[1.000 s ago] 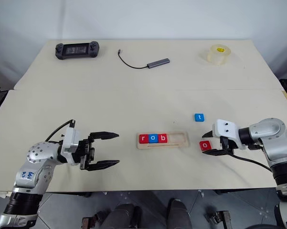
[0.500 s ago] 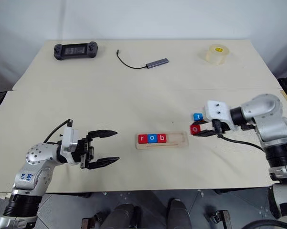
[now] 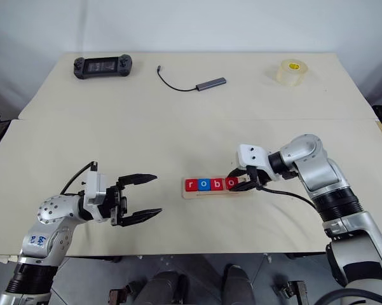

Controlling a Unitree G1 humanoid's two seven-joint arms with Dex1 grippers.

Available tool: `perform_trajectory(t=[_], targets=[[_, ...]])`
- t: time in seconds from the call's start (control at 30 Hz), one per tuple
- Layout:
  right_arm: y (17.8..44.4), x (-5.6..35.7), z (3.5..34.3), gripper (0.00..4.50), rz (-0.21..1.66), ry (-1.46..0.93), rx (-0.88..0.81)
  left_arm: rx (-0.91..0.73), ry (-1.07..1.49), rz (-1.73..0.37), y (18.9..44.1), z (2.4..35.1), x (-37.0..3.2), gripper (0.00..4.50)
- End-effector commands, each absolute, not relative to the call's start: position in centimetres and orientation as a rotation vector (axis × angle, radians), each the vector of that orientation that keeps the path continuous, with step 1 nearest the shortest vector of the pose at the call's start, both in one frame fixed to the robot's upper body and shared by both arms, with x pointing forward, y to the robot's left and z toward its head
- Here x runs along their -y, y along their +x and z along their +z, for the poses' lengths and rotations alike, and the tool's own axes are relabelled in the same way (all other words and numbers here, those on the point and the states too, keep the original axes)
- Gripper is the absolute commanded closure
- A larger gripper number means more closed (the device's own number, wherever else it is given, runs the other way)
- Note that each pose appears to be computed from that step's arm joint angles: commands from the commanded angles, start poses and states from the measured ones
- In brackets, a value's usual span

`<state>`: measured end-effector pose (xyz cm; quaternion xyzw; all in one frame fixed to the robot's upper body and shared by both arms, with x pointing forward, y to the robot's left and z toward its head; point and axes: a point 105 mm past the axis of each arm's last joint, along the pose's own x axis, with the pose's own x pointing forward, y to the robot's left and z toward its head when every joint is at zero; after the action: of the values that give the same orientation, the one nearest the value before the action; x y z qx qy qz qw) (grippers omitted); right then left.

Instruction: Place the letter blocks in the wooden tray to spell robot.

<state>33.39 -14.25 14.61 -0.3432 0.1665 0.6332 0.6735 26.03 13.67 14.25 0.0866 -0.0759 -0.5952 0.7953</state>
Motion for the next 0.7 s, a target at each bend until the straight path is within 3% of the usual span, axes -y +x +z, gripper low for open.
perform_trajectory(t=[0.03,0.2,0.5,0.7], targets=[[34.0,14.3,15.5,3.05,1.398,-0.804,-0.345,0.206,0.211,-1.276,25.7,15.0,-13.5,0.00],[34.5,14.0,15.3,3.05,1.379,-0.777,-0.345,0.213,0.210,-1.264,25.7,15.0,-13.4,0.00],[34.5,14.2,17.0,0.03,1.358,-0.722,-0.310,0.212,0.211,-1.255,25.8,15.1,-13.5,0.00],[34.3,17.2,17.6,0.03,1.277,-0.721,-0.332,0.213,0.210,-1.259,25.9,15.0,-13.4,0.00]])
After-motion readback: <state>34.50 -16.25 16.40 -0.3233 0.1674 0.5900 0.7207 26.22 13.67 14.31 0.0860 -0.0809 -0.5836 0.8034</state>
